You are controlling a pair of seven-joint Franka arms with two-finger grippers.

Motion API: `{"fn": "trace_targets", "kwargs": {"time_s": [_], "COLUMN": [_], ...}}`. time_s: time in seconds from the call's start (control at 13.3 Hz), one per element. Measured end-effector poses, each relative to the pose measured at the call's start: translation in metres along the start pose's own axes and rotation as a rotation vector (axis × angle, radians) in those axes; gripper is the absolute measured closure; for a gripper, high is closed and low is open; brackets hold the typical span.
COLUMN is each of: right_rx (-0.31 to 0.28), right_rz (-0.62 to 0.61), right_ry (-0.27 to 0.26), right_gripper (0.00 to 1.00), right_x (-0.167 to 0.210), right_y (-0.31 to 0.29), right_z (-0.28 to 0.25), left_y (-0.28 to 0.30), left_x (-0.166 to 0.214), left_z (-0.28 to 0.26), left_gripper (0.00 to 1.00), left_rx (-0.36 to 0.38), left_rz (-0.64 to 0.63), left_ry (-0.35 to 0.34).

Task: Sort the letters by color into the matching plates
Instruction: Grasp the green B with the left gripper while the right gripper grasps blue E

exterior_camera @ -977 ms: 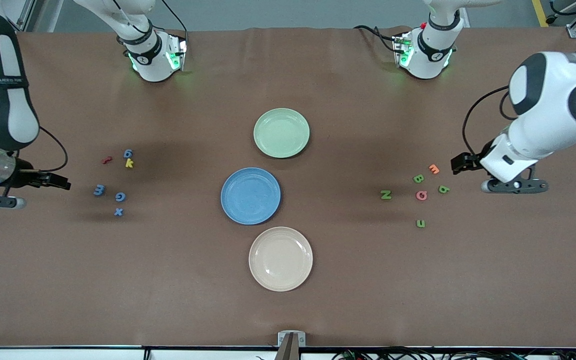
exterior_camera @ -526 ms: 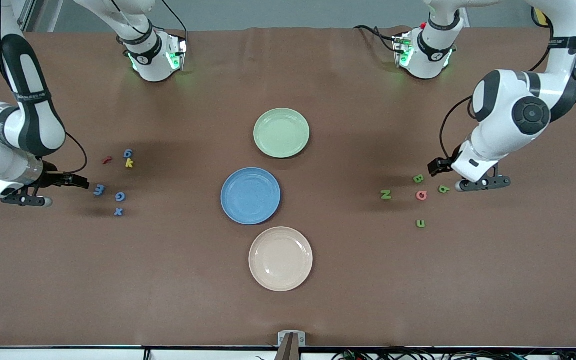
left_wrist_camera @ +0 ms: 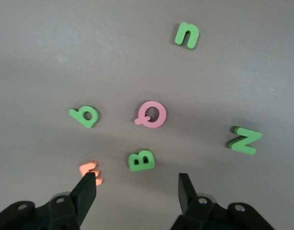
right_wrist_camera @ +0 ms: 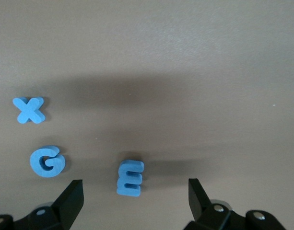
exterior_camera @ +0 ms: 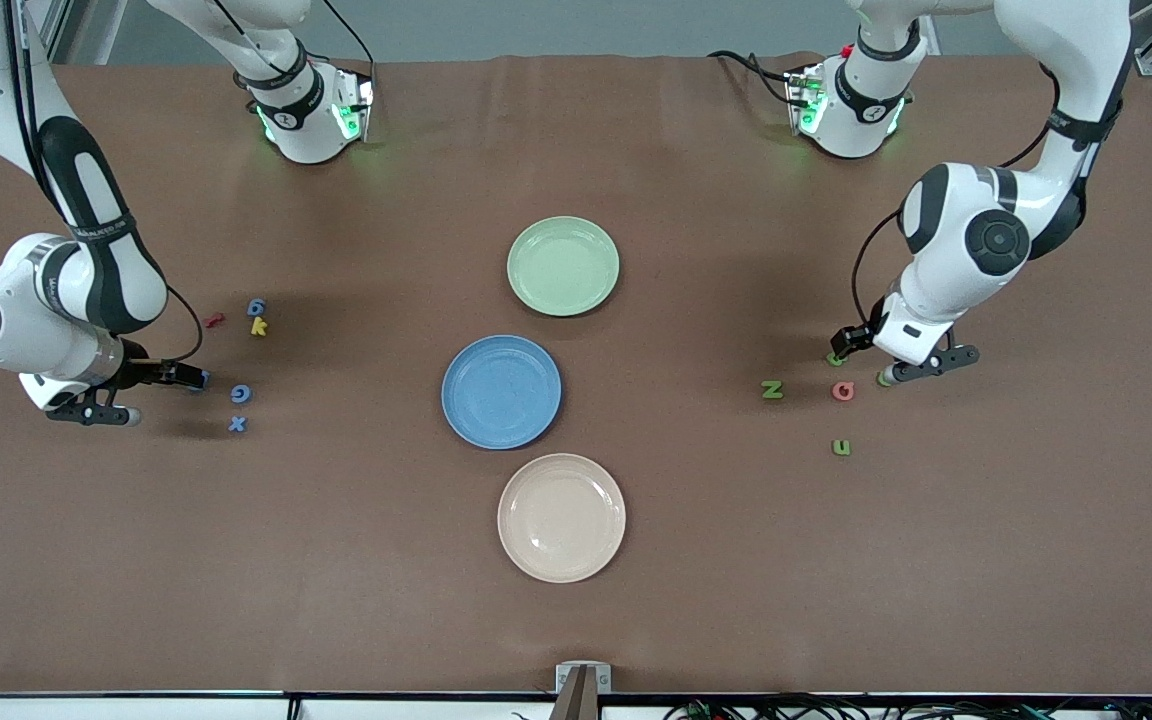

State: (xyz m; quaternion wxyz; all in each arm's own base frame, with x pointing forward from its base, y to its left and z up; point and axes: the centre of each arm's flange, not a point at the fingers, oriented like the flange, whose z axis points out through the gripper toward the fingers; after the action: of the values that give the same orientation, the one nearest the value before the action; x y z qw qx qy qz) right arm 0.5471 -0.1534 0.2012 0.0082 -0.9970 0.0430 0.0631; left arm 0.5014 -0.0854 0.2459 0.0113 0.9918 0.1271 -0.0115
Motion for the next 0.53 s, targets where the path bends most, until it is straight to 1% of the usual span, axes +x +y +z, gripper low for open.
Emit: {"fn": "trace_targets", "kwargs": {"time_s": [0.38, 0.45, 0.53], "right_rx": [-0.002, -0.002, -0.001], "right_rz": [0.0, 0.0, 0.001], "right_ry": [-0.013, -0.02, -0.026], "right_gripper": [0.05, 0.07, 0.12], "right_x": [0.0, 0.0, -0.001], "right_y": [0.0, 0.0, 0.0], "right_z": [0.022, 0.027, 0.031], "left_y": [-0.002, -0.002, -0.002], "left_x": [-0.002, -0.003, -0.003], "left_z": [0.041, 0.045, 0.048], "left_gripper": [0.24, 0.25, 0.25], "left_rx": [-0.027, -0.028, -0.028], "left_rz": [-0.013, -0.014, -0.015], "left_ry": [0.019, 0.018, 0.015]}}
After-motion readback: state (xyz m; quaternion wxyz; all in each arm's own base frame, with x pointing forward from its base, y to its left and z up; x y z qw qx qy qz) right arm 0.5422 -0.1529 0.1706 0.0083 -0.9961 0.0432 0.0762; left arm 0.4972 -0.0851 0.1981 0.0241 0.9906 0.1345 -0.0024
